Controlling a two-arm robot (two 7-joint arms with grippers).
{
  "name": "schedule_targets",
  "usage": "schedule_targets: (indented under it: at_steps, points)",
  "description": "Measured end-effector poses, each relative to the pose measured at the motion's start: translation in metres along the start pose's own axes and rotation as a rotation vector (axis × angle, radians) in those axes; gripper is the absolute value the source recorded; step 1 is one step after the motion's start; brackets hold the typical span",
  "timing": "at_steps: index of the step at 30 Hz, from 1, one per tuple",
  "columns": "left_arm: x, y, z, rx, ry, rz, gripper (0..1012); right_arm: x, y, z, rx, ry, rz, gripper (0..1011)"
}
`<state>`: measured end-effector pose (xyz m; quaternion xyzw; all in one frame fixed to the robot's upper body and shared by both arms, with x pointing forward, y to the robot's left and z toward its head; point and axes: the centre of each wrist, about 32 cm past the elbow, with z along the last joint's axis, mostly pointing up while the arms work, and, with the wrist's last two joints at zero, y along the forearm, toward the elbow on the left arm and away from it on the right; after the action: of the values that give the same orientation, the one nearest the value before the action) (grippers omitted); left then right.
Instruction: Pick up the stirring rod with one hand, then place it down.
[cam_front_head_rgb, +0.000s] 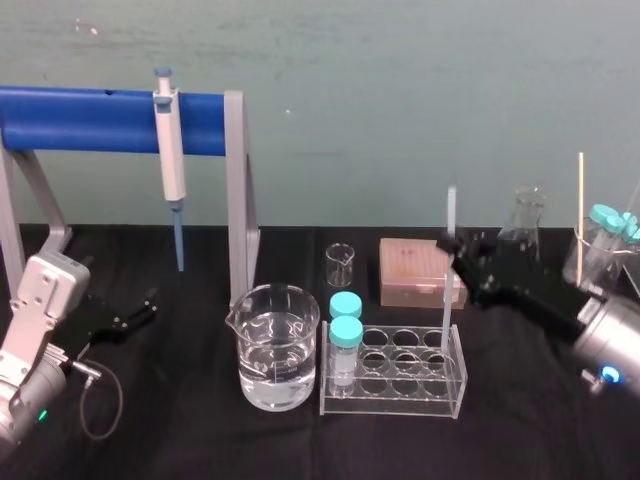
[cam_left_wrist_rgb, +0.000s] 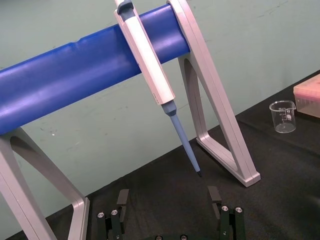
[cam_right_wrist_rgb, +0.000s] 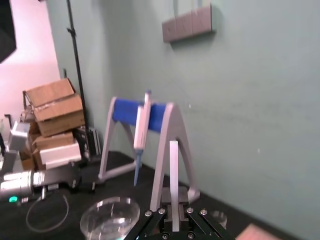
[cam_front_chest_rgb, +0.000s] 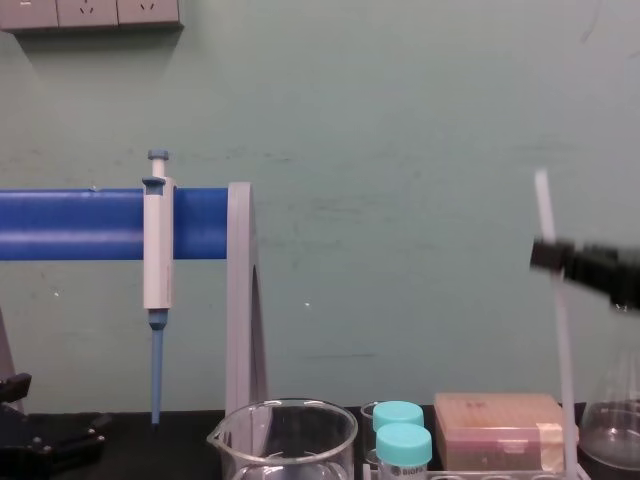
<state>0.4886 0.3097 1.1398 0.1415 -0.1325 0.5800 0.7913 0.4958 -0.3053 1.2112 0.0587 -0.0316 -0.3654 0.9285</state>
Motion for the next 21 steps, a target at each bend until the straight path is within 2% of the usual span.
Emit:
schedule_targets:
  at_steps: [3,6,10,14,21]
  points:
    - [0.0000,0.000,0.000,0.000,0.000,0.000,1000,0.0046,0.003,0.014,0.039,-0.030,0.008,70]
    - [0.0000,0.000,0.000,0.000,0.000,0.000,1000,0.0110,0.010,0.035,0.116,-0.070,0.018,70]
    - [0.0000,0.000,0.000,0.000,0.000,0.000,1000,0.0154,0.017,0.047,0.169,-0.099,0.028,70]
    - [0.0000,0.000,0.000,0.000,0.000,0.000,1000,0.0187,0.021,0.053,0.190,-0.116,0.034,70]
    - [0.0000,0.000,0.000,0.000,0.000,0.000,1000,0.0208,0.026,0.053,0.185,-0.123,0.041,70]
